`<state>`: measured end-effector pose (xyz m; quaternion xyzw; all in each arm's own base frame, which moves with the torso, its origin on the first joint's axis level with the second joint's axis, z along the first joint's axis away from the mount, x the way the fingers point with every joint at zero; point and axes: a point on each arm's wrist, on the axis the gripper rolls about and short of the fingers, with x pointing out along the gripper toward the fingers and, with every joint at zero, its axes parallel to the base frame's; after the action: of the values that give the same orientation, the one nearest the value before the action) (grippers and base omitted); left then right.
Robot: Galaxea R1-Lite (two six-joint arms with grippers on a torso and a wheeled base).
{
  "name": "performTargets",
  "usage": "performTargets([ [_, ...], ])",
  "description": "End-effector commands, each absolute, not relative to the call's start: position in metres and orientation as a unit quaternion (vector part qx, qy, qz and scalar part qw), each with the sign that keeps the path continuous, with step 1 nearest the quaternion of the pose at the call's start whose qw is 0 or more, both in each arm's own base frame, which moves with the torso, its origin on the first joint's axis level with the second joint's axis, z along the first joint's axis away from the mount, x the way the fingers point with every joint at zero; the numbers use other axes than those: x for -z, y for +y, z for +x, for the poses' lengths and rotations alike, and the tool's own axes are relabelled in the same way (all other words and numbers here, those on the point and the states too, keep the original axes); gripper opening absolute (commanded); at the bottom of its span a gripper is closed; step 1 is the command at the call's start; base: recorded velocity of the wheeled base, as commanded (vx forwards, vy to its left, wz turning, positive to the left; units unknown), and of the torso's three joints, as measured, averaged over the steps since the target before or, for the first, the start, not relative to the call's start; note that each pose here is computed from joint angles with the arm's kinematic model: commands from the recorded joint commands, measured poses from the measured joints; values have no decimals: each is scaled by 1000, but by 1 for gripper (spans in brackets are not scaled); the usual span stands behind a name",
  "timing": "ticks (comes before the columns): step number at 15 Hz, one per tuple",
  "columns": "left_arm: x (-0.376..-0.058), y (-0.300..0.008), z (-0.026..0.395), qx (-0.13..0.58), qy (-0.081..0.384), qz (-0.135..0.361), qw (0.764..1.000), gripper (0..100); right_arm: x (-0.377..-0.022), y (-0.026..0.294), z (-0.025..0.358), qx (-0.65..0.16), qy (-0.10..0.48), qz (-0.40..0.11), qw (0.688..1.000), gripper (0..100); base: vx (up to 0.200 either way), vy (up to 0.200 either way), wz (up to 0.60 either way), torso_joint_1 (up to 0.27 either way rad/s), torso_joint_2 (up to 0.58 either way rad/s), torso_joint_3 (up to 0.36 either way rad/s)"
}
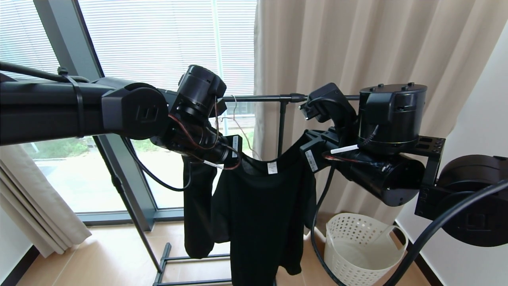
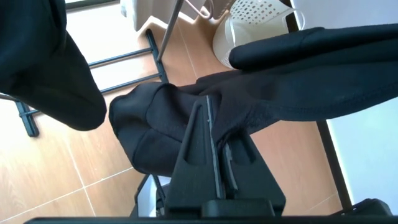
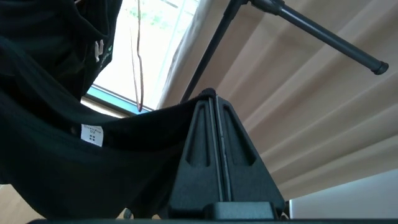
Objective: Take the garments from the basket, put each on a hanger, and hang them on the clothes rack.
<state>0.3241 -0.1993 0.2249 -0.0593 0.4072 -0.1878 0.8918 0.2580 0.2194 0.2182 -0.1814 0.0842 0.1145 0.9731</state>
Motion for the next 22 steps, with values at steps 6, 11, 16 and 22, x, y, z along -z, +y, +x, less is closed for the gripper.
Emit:
performTargets([
  [6,-225,-193,310,190,415,-51,888,100,-218,215,265,-104,85,-181,974,0,0,0,0,0,0,0],
  [11,-224,-193,312,188,414,-53,889,100,-220,211,269,-95,85,-179,976,0,0,0,0,0,0,0],
  [16,-226,-190,321,179,391,-51,901,100,-218,211,270,-95,87,-183,975,0,0,0,0,0,0,0],
  [22,-214,-192,354,171,345,-21,922,100,-217,211,269,-95,88,-184,974,0,0,0,0,0,0,0],
])
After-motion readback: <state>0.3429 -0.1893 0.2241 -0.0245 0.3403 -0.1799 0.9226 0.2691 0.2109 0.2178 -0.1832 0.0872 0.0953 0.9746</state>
